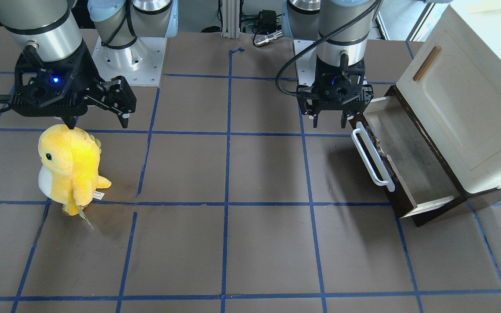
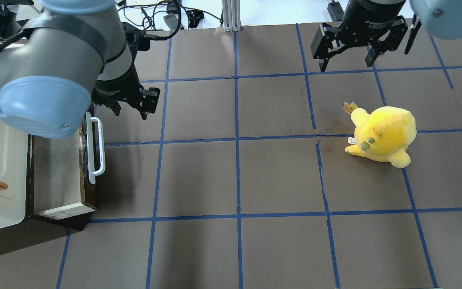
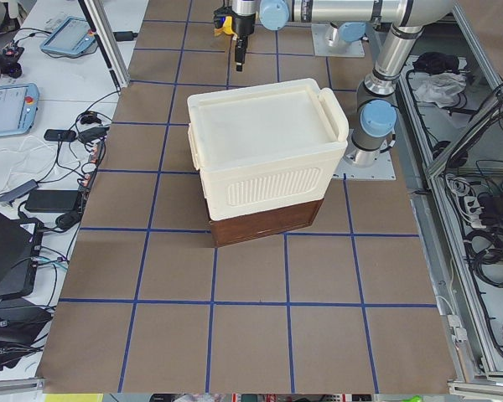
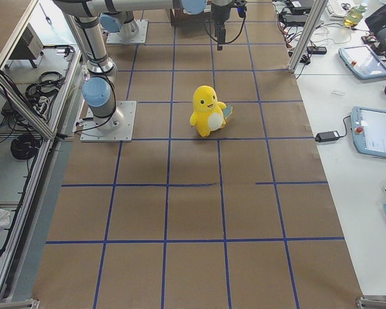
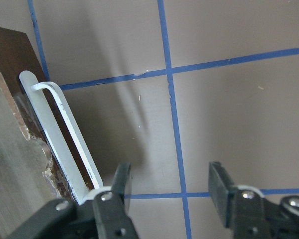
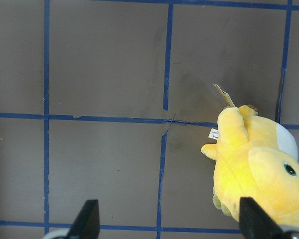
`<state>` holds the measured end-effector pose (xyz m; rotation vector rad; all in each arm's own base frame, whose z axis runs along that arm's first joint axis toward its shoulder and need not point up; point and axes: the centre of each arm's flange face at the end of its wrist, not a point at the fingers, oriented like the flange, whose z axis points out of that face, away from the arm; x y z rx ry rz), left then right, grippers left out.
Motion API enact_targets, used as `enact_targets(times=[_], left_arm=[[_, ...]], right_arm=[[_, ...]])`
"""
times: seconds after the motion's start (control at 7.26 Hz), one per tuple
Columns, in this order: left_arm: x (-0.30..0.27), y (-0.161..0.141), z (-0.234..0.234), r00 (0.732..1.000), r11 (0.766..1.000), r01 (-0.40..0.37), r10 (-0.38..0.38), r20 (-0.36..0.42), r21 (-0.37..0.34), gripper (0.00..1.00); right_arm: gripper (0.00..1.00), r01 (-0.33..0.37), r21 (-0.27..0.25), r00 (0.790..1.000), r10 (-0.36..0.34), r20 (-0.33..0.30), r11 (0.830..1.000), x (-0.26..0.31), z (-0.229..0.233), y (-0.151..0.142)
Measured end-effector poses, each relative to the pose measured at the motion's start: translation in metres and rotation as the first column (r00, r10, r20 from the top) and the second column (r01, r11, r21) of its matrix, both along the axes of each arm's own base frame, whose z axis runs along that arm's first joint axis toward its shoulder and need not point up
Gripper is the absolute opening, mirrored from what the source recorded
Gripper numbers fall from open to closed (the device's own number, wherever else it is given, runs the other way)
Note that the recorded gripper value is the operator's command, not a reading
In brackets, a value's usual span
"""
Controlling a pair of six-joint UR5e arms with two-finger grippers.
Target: Pull drawer sideways
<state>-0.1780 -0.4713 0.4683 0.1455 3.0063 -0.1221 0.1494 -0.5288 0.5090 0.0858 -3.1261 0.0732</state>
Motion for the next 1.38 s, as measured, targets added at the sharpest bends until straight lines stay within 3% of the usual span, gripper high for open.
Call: enact_targets(times=[0.14,0.28,0.41,1.38], left_arm=[[0.015,-0.001,0.027,0.998,1.000,-0.029,0.029,-0.058,-0.003,0.63],[0.029,-0.004,0.048,0.995,0.999,-0.048,0.047,-0.085,0.001,0.89],[0.038,-0.009,0.056,0.994,0.998,-0.056,0.057,-0.098,0.005,1.00],[0.047,-0.019,0.060,0.992,0.998,-0.056,0.053,-0.111,-0.023,1.00]], right_arm=[[1.00,0.000,0.000,1.000,0.000,0.000,1.000,0.000,0.000,0.000],[1.00,0.000,0.000,1.000,0.000,0.000,1.000,0.000,0.000,0.000],[1.00,0.000,0.000,1.000,0.000,0.000,1.000,0.000,0.000,0.000],[1.00,0.000,0.000,1.000,0.000,0.000,1.000,0.000,0.000,0.000]])
